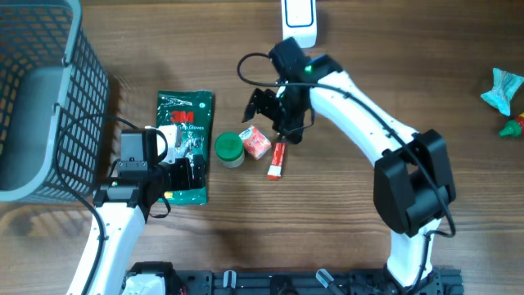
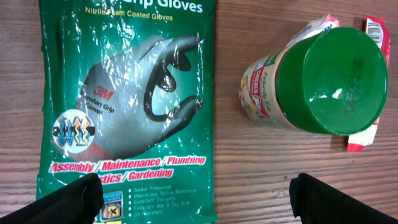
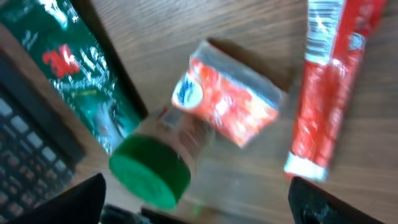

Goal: Scan the item barcode
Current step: 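Return the right gripper over the small red-and-white packet, then grasp the small red-and-white packet with the right gripper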

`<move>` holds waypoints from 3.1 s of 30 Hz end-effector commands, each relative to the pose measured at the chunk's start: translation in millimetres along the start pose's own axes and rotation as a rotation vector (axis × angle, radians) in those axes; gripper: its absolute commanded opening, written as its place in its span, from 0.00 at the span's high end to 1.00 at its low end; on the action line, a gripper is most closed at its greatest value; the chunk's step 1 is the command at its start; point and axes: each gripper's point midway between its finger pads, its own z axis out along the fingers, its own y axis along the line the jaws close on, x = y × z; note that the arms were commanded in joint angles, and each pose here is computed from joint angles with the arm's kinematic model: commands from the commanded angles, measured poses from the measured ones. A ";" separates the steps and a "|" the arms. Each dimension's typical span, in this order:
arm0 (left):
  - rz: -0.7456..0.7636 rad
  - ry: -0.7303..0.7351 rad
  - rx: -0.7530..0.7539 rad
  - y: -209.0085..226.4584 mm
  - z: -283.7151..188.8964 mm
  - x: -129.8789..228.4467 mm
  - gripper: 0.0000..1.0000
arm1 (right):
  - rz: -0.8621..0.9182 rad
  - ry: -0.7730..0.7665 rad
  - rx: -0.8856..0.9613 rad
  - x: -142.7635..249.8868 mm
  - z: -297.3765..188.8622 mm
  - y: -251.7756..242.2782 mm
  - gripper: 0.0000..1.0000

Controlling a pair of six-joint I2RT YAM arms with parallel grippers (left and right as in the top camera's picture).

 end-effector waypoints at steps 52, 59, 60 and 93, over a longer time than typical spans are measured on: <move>-0.016 -0.002 -0.005 2.3 0.2 -0.8 0.00 | 0.216 -0.122 0.050 -3.4 46.0 -37.6 0.42; -0.016 -0.002 -0.005 2.3 0.2 -0.8 0.00 | 0.240 -0.110 0.078 -6.9 63.6 -46.8 0.45; -0.016 -0.003 -0.005 2.3 0.1 -0.8 0.00 | 0.249 -0.109 0.084 -7.1 65.7 -48.6 0.47; -0.016 -0.003 -0.005 2.3 0.1 -0.8 0.00 | -0.061 0.286 -0.468 10.5 -37.9 -8.2 0.96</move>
